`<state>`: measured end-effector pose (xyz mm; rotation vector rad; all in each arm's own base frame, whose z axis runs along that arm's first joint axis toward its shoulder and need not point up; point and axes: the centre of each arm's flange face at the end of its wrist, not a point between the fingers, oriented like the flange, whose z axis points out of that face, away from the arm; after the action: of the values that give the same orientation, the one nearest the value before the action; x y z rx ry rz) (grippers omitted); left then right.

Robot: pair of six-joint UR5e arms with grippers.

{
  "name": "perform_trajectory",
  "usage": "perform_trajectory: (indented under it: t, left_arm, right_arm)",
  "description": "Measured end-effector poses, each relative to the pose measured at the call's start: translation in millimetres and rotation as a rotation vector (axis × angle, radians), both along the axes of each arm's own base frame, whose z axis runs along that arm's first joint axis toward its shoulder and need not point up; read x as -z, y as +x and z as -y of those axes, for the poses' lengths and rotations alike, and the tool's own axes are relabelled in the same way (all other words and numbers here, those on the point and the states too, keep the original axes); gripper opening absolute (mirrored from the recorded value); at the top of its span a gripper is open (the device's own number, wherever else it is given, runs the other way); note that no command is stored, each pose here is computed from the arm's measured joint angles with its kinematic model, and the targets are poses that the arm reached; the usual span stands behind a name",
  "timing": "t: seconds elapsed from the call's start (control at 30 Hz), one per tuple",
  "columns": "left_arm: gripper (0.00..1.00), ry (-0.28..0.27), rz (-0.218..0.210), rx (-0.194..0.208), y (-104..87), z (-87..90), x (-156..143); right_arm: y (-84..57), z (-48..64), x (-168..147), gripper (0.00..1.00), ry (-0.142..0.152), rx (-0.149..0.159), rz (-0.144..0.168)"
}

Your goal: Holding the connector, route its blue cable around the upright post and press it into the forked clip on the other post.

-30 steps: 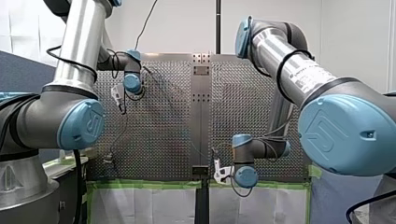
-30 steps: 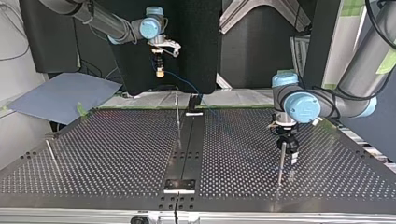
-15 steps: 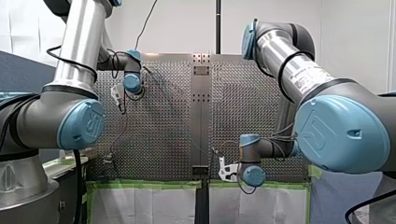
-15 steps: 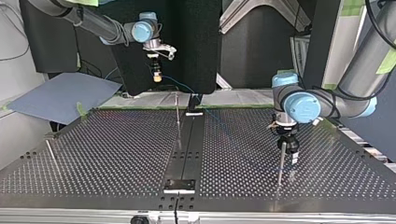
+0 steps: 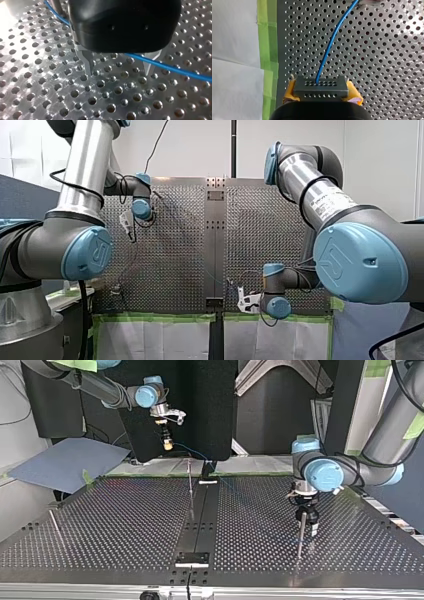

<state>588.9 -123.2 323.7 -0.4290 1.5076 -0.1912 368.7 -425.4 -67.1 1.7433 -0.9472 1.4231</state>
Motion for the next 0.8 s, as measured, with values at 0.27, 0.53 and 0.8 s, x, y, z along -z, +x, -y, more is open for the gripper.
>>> perform_trajectory:
  t: [0.27, 0.53, 0.8]
  left_arm:
    - [1.0, -0.08, 0.021, 0.024, 1.9, -3.0, 0.7]
    - [1.0, -0.161, 0.023, -0.036, -2.2, -20.3, 12.6]
    - [1.0, -0.238, 0.056, -0.107, -3.0, -33.8, 10.5]
  right_arm:
    - [0.4, -0.5, 0.3, 0.0, 0.001, -0.01, 0.001]
    - [1.4, -1.4, 0.3, 0.0, 0.0, -0.015, -0.001]
    - [3.1, -2.6, 0.3, 0.0, 0.0, -0.024, 0.0]
